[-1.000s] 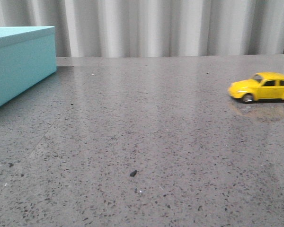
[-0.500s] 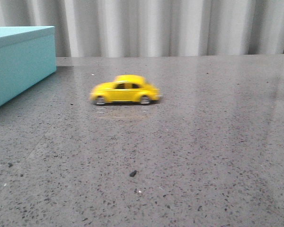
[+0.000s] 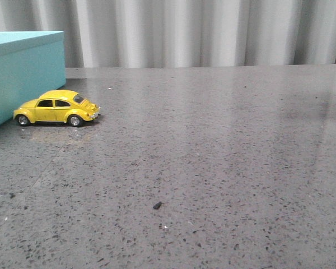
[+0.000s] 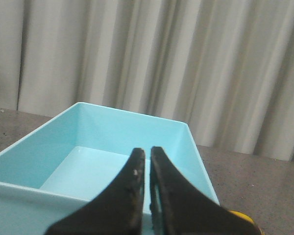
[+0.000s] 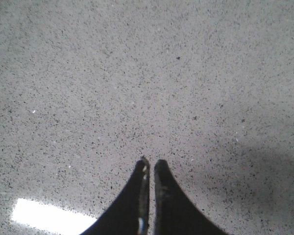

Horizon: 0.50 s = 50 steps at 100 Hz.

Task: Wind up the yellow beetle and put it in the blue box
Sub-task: 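Move the left gripper over the beetle beside the blue box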

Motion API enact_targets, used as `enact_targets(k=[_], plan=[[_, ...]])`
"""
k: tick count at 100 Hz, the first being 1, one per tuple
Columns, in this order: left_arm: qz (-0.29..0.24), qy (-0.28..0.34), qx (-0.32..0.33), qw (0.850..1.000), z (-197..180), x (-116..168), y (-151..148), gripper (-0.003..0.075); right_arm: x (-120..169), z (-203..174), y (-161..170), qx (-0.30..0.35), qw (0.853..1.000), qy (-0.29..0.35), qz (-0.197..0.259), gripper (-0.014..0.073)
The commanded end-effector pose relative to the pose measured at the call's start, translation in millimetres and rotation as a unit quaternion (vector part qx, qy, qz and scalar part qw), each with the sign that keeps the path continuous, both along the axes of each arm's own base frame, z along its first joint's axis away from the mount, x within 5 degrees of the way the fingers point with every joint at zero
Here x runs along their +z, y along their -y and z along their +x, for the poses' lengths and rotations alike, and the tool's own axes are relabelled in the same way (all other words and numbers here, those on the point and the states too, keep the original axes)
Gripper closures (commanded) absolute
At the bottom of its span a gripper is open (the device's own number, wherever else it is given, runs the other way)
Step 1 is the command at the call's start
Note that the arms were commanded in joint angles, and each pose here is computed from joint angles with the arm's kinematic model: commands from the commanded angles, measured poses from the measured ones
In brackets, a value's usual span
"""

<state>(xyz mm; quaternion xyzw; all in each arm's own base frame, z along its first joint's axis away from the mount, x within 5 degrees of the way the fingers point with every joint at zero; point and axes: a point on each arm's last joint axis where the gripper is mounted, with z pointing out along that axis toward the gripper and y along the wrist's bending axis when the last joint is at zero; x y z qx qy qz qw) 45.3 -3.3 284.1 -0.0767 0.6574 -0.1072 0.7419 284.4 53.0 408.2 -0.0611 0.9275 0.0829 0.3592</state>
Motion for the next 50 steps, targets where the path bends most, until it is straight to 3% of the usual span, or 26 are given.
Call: enact_targets(k=[1, 50], plan=[[-0.012, 0.028, 0.003, 1.000, -1, 22, -1, 0.0741, 27, -10, 2, 0.000, 0.997, 0.072, 0.010, 0.0656], [0.019, -0.037, -0.005, 0.999, 29, 63, 1, 0.0741, 30, -37, 7, 0.000, 0.986, 0.165, 0.013, 0.0656]])
